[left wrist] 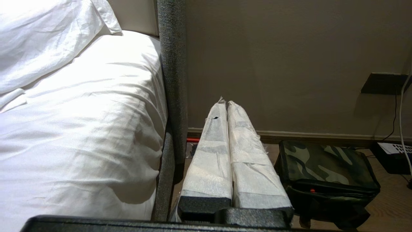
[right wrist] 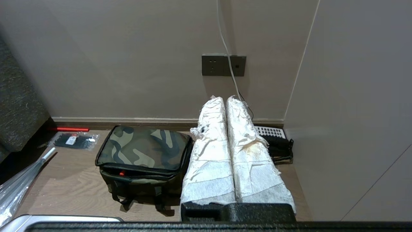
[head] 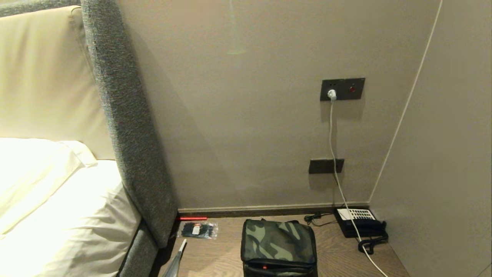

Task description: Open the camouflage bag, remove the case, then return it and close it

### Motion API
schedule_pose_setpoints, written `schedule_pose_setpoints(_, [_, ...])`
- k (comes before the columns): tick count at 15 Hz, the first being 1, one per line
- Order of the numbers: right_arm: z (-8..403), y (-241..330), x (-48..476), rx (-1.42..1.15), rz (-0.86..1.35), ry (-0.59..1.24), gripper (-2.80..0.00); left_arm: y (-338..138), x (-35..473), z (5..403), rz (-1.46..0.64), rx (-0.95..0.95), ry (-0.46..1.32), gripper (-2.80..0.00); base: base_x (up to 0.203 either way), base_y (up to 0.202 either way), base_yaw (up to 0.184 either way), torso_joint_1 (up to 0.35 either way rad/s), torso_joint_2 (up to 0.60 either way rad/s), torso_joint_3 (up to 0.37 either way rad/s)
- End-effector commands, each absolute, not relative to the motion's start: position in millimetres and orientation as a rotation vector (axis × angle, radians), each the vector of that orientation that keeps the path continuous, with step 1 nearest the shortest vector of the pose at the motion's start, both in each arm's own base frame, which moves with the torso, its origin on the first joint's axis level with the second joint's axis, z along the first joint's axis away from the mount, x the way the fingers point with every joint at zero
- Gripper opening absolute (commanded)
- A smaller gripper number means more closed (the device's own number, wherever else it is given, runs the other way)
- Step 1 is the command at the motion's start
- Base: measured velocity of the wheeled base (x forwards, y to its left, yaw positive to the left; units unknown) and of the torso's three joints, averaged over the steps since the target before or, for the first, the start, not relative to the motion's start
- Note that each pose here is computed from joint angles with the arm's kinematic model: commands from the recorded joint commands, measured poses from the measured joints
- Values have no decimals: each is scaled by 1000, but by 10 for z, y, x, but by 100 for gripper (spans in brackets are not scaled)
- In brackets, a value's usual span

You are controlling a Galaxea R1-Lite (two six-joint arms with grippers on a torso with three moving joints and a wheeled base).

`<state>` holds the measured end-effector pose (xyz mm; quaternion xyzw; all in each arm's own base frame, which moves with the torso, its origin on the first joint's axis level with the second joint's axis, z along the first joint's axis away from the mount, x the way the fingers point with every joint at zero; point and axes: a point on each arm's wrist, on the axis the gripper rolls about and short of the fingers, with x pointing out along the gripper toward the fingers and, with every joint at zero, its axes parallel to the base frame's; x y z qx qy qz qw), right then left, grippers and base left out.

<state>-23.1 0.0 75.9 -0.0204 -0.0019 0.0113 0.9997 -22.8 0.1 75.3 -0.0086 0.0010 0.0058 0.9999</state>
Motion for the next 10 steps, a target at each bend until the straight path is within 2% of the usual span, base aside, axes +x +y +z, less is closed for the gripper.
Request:
schedule_pose_setpoints(1, [758,0,-234,-41,23,-8,-280,1,-227,744,12,-15,3,-280,0,0,0,0,0,0])
schedule_pose_setpoints(10, [757,0,-233,-43,23,-10,-280,1,-227,744,12,-14,3,-280,0,0,0,0,0,0])
